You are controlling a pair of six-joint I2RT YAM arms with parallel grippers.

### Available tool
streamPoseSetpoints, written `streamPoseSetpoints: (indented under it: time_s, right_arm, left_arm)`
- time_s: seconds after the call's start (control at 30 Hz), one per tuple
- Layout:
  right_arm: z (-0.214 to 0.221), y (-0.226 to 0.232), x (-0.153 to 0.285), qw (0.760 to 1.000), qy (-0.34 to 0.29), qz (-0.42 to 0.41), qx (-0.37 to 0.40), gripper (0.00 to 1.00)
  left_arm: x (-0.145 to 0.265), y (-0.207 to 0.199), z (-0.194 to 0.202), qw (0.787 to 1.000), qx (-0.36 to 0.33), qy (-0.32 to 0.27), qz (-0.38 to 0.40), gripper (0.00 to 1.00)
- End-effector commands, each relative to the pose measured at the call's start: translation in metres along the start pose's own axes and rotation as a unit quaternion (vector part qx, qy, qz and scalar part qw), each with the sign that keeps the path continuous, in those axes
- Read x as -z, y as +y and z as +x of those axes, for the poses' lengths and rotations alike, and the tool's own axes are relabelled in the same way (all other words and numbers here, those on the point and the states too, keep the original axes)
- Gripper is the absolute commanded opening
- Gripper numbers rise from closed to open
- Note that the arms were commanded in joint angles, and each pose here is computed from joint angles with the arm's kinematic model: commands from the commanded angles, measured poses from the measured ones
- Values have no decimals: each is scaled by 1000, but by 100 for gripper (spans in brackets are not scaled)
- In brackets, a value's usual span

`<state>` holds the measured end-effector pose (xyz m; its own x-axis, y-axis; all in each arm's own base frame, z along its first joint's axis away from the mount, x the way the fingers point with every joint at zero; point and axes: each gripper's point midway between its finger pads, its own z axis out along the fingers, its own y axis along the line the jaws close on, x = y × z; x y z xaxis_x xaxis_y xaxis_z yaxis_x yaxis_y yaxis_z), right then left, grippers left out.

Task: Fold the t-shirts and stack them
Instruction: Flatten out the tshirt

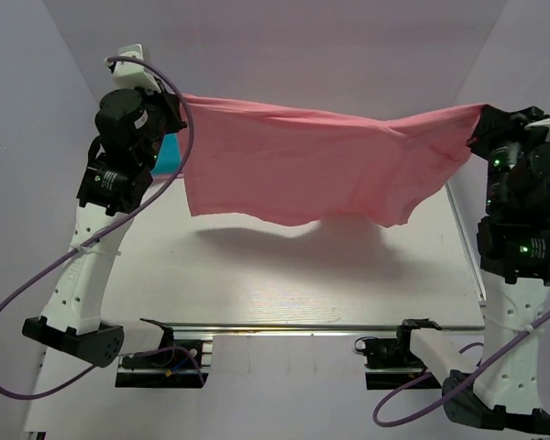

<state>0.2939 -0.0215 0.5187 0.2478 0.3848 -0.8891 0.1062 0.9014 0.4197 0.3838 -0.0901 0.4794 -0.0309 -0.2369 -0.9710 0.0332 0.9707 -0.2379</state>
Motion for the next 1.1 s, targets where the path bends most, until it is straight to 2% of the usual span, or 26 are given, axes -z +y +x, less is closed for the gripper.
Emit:
streamPoseSetpoints:
  time_s: [0.0,0.1,0.5,0.57,0.73,0.93,1.07]
  right_arm:
    - [-72,7,33,995,-98,2,21,0]
    - [-105,12,55,990,-137,-3,31,0]
    - [-180,10,140,966,-253,4,53,0]
    - [-190,11,159,961,-272,-2,49,0]
    - [-196,5,175,956,-289,7,50,0]
    - [-185,4,163,959,-279,8,57,0]
    - [-155,-2,133,967,-248,14,61,0]
  left_arm:
    - [45,-2,-61,997,-8,-71,26,0]
    - [69,-3,-84,994,-13,-102,41,0]
    - [160,-3,-139,976,0,-193,100,0]
    - [171,-7,-142,972,3,-201,121,0]
    - [198,-5,-151,966,15,-222,133,0]
    - [189,-10,-132,968,23,-201,149,0]
    - [152,-12,-82,978,41,-145,143,0]
